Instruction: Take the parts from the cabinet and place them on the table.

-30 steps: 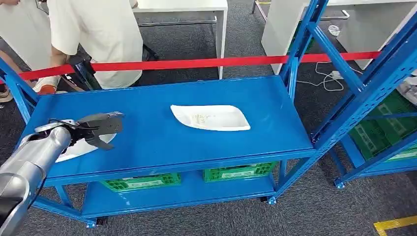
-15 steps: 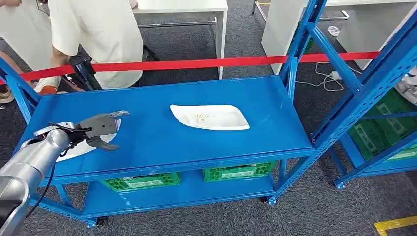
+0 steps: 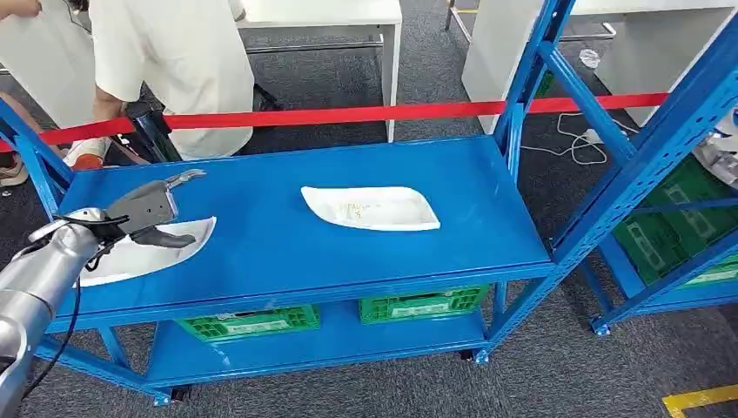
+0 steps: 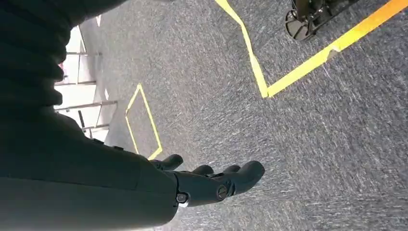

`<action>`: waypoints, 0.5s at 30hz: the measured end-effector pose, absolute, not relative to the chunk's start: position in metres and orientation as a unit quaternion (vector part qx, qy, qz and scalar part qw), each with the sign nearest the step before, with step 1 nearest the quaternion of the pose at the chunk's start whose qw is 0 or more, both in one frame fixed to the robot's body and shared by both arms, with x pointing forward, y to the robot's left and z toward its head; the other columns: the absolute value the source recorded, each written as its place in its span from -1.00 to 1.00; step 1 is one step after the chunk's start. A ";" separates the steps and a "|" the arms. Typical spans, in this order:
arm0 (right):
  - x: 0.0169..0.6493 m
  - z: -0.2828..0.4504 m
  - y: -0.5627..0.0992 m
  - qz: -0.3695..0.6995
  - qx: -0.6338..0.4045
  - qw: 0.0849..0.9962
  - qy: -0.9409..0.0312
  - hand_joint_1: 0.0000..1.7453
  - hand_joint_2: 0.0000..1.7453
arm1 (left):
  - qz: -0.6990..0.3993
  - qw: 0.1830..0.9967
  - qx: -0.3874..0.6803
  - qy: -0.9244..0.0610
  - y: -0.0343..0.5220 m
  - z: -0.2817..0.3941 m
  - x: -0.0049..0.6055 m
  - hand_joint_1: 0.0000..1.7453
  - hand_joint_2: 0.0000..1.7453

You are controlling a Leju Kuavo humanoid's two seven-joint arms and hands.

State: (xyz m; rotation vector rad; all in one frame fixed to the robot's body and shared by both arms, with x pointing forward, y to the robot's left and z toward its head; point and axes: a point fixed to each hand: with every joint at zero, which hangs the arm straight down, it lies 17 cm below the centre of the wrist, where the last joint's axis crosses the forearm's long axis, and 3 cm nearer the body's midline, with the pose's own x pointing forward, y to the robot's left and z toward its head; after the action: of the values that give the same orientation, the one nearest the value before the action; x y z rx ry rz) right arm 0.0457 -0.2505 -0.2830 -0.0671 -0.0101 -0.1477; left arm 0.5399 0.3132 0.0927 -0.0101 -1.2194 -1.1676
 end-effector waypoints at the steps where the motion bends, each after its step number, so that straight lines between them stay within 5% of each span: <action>1: 0.046 -0.283 -0.250 -0.073 -0.033 0.997 -0.005 -1.00 1.00 | -0.516 0.664 0.019 -0.541 0.320 0.093 0.545 -1.00 1.00; 7: 0.043 -0.283 -0.252 -0.070 -0.038 0.997 0.001 -1.00 1.00 | -0.536 0.674 0.142 -0.489 0.367 0.084 0.561 -1.00 1.00; 15: 0.041 -0.283 -0.249 -0.071 -0.040 0.997 0.006 -1.00 1.00 | -0.544 0.676 0.071 -0.493 0.392 0.083 0.526 -1.00 1.00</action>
State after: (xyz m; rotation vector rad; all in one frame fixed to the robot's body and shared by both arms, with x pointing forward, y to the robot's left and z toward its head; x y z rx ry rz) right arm 0.0406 -0.2488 -0.2831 -0.0800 0.0126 -0.1425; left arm 0.5262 0.3917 0.0828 0.1606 -1.1077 -1.2223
